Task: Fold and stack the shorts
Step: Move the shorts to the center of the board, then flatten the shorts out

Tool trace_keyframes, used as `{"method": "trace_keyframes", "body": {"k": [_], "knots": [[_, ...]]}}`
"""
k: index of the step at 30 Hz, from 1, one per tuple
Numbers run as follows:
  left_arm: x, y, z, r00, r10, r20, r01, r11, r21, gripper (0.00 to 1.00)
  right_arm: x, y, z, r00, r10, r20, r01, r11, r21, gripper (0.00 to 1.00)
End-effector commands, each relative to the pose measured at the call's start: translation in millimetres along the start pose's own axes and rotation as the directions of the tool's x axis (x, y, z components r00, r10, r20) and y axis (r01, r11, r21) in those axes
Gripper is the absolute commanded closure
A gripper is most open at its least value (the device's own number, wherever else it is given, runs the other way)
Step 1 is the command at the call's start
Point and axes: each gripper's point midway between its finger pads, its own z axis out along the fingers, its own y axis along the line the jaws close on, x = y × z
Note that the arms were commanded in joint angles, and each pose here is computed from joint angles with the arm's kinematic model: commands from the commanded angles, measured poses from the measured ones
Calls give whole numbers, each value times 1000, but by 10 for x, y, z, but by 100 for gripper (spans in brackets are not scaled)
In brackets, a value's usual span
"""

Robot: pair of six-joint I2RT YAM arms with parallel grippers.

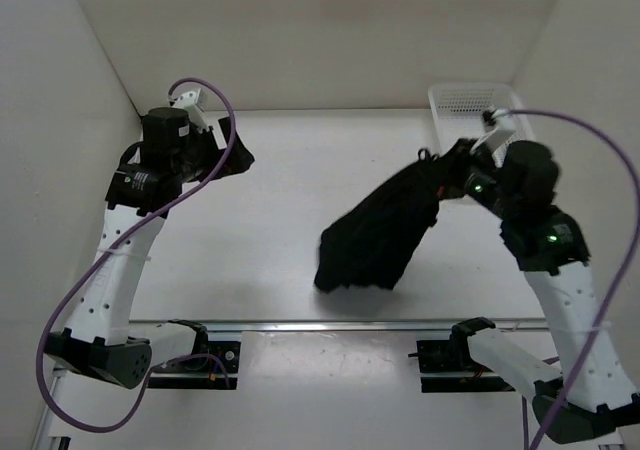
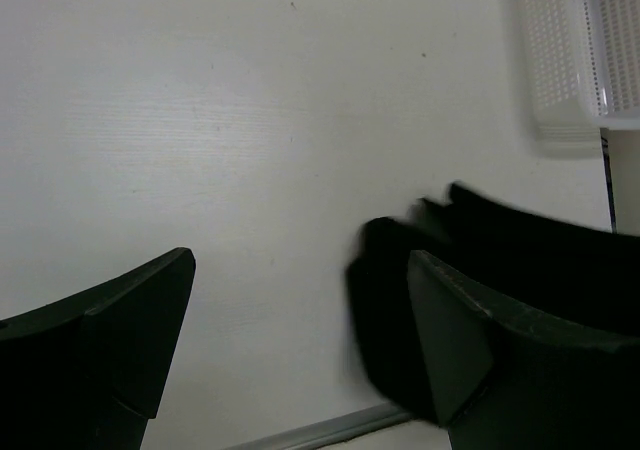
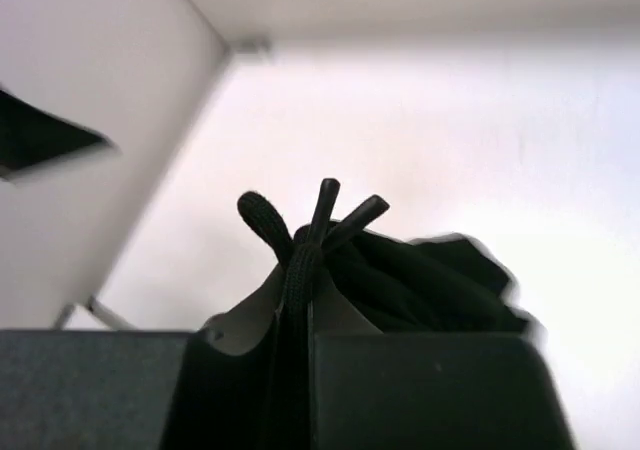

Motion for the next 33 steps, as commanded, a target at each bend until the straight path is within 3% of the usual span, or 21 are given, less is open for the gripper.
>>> {"method": "trace_keyframes", "body": {"k": [1, 2, 4, 5, 8, 10, 11, 13, 14, 16, 18, 21, 24, 25, 27, 28, 29, 30, 31, 33], "knots": [[249, 7, 83, 996, -23, -83, 25, 999, 24, 1, 1119, -685, 277, 963, 118, -240, -69, 977, 203, 94], [307, -16, 95, 994, -24, -104, 29, 999, 42, 1, 1269, -807, 282, 955, 136, -265, -71, 968, 240, 53], [456, -23, 171, 987, -33, -155, 41, 998, 50, 1, 1641, -1151, 272, 895, 235, -379, -87, 925, 369, 27], [520, -45, 186, 985, -26, -172, 36, 998, 56, 4, 1737, -1271, 291, 869, 271, -415, -81, 904, 420, 22], [904, -110, 306, 960, -9, -280, 29, 997, 69, 39, 1736, -1360, 172, 861, 281, -425, -52, 878, 476, 20], [1365, -188, 334, 918, 2, -396, 37, 995, 89, 54, 1756, -1325, 101, 865, 271, -423, -45, 881, 471, 27], [1533, -227, 347, 901, -19, -432, 60, 995, 82, 54, 1855, -1306, 15, 857, 272, -438, -41, 882, 469, 36], [1889, -258, 355, 869, -18, -495, 52, 997, 57, 42, 2045, -1270, -76, 827, 317, -465, -67, 876, 478, 43], [2151, -186, 364, 837, -64, -543, 78, 997, 4, 23, 2153, -1243, -106, 811, 329, -484, -74, 878, 473, 43], [2427, -139, 396, 797, -101, -596, 88, 995, -51, 11, 2505, -1280, -205, 751, 387, -535, -78, 856, 511, 28], [2736, -127, 380, 752, -130, -646, 88, 991, -97, 0, 2690, -1265, -235, 713, 429, -555, -109, 849, 517, 16], [3123, -19, 385, 691, -176, -702, 67, 981, -181, 0, 2948, -1209, -239, 663, 463, -588, -138, 848, 512, 12], [3401, 144, 453, 650, -216, -729, 48, 968, -245, 0, 3069, -1252, -171, 667, 456, -590, -121, 847, 518, 14], [3427, 128, 474, 641, -218, -736, 53, 969, -241, 1, 3094, -1271, -126, 661, 466, -588, -125, 841, 526, 20], [3461, 130, 527, 633, -231, -739, 52, 965, -256, 13, 3124, -1267, 1, 669, 453, -590, -135, 854, 503, 27], [3438, 90, 532, 631, -229, -741, 62, 967, -247, 20, 3159, -1267, 66, 660, 450, -601, -128, 856, 500, 36], [3431, 83, 553, 631, -217, -745, 53, 970, -238, 29, 3138, -1271, 131, 673, 437, -597, -121, 861, 494, 43], [3395, 48, 591, 636, -206, -744, 50, 973, -226, 73, 3089, -1283, 211, 698, 417, -582, -113, 866, 486, 51], [3374, 56, 624, 644, -184, -743, 31, 976, -215, 85, 3017, -1267, 296, 718, 398, -571, -104, 873, 477, 68], [3377, 172, 761, 638, -182, -748, -6, 971, -240, 90, 2945, -1276, 425, 730, 391, -560, -103, 874, 475, 83]]}}
